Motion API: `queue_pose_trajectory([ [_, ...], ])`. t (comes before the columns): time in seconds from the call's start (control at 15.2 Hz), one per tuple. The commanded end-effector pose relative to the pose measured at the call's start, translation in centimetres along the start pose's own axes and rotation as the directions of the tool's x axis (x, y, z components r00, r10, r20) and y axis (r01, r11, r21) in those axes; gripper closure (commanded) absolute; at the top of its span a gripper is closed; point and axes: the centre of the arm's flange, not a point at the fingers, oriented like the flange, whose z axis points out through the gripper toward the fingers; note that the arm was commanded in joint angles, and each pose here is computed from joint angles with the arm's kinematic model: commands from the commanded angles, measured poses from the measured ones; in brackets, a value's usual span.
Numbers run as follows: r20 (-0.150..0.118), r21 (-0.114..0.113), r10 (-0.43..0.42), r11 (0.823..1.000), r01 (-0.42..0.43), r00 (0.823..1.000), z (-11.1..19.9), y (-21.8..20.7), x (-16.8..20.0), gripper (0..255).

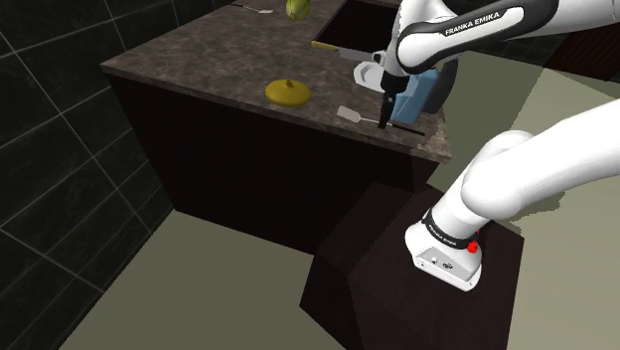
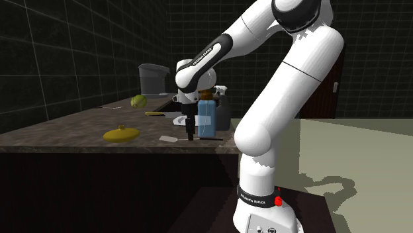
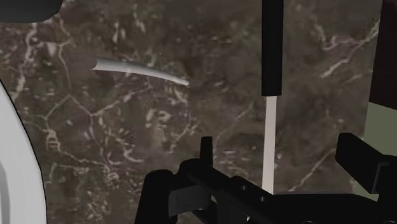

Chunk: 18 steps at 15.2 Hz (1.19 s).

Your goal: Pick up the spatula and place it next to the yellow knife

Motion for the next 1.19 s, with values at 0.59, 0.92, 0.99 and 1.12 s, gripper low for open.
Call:
queue_pose_trajectory([
  [0.59,0.000,0.000,0.000,1.000,0.000,1.000,0.0,0.0,0.0,255],
  [0.92,0.000,0.000,0.000,1.000,0.000,1.000,-2.6,0.0,-0.2,255],
  [0.99,0.000,0.000,0.000,1.000,0.000,1.000,-3.2,0.0,-0.2,255],
  [1.12,0.000,0.000,0.000,1.000,0.000,1.000,-4.2,0.0,-0.3,255],
])
